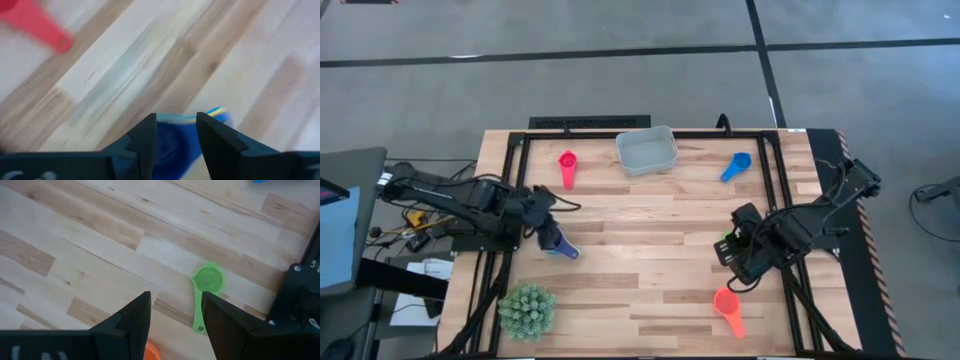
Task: Nest measuring cups in basket
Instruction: Stack the orange measuring cup on the violet measuring cup
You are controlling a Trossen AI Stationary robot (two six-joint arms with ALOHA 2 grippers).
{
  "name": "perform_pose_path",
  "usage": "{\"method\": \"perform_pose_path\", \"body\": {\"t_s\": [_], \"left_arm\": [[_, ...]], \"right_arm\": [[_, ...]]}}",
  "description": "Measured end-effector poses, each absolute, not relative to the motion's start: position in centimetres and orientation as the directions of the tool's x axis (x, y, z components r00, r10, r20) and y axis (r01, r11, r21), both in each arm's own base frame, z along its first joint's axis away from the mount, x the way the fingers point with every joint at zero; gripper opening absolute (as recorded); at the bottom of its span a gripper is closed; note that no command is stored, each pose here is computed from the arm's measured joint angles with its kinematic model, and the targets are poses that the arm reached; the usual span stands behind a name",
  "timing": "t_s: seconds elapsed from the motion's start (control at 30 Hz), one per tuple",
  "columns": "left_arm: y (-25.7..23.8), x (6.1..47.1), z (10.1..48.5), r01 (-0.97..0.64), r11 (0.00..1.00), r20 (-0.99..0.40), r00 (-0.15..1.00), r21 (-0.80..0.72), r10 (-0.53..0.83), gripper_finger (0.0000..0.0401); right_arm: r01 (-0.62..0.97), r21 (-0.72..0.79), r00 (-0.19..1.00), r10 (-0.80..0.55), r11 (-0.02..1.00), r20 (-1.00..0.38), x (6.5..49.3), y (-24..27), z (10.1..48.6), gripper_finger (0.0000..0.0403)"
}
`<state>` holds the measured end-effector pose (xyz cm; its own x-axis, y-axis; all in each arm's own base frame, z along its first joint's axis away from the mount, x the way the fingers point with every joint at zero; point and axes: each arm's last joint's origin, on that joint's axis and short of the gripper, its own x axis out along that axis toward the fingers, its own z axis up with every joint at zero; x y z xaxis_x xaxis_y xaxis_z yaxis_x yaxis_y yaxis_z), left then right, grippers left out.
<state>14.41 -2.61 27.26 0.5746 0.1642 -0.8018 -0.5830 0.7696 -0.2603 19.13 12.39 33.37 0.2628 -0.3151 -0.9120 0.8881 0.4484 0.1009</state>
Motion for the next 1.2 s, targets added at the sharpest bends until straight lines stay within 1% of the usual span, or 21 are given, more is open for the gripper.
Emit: {"method": "perform_pose_path", "body": {"t_s": [0.1, 0.17, 0.27, 0.37, 0.6, 0.77, 0.83, 0.93, 1.03, 1.2], "left_arm": [[-3.5, 15.3, 28.0, -0.526, 0.778, -0.725, 0.675, -0.342, 0.138, 0.0119], [-4.3, 16.0, 28.1, -0.491, 0.789, -0.689, 0.715, -0.371, 0.121, 0.0119], [-5.6, 17.0, 28.0, -0.451, 0.800, -0.663, 0.743, -0.395, 0.092, 0.0118], [-7.1, 17.9, 27.4, -0.423, 0.812, -0.659, 0.750, -0.401, 0.065, 0.0118], [-9.9, 19.4, 26.4, -0.399, 0.805, -0.626, 0.778, -0.439, 0.045, 0.0118], [-11.7, 21.4, 25.6, -0.384, 0.763, -0.565, 0.825, -0.520, 0.031, 0.0118], [-12.4, 22.5, 25.1, -0.365, 0.751, -0.535, 0.845, -0.551, 0.018, 0.0118], [-12.9, 24.4, 24.3, -0.359, 0.730, -0.503, 0.864, -0.581, 0.025, 0.0118], [-13.2, 26.7, 23.9, -0.385, 0.724, -0.512, 0.858, -0.573, 0.051, 0.0118], [-14.0, 31.4, 24.7, -0.390, 0.747, -0.506, 0.859, -0.538, 0.084, 0.0118]], "right_arm": [[0.882, 0.144, 0.298, -0.293, 0.449, -0.909, 19.4, 12.7, 33.4, 0.0197], [0.876, 0.177, 0.329, -0.288, 0.448, -0.899, 19.5, 13.1, 33.4, 0.0196], [0.873, 0.208, 0.360, -0.294, 0.441, -0.885, 19.5, 13.7, 33.3, 0.0197], [0.873, 0.196, 0.349, -0.290, 0.447, -0.891, 19.6, 14.6, 32.8, 0.0199], [0.863, 0.065, 0.208, -0.235, 0.501, -0.950, 19.9, 16.6, 30.8, 0.0190], [0.851, -0.056, 0.120, -0.298, 0.521, -0.947, 19.5, 16.7, 30.2, 0.0181], [0.839, -0.073, 0.114, -0.304, 0.540, -0.946, 19.4, 16.5, 30.3, 0.0180], [0.810, -0.042, 0.154, -0.282, 0.585, -0.947, 18.8, 16.5, 31.0, 0.0178], [0.781, -0.022, 0.182, -0.260, 0.624, -0.948, 17.5, 16.5, 31.8, 0.0178], [0.744, 0.052, 0.263, -0.221, 0.666, -0.939, 15.6, 16.5, 33.2, 0.0178]]}}
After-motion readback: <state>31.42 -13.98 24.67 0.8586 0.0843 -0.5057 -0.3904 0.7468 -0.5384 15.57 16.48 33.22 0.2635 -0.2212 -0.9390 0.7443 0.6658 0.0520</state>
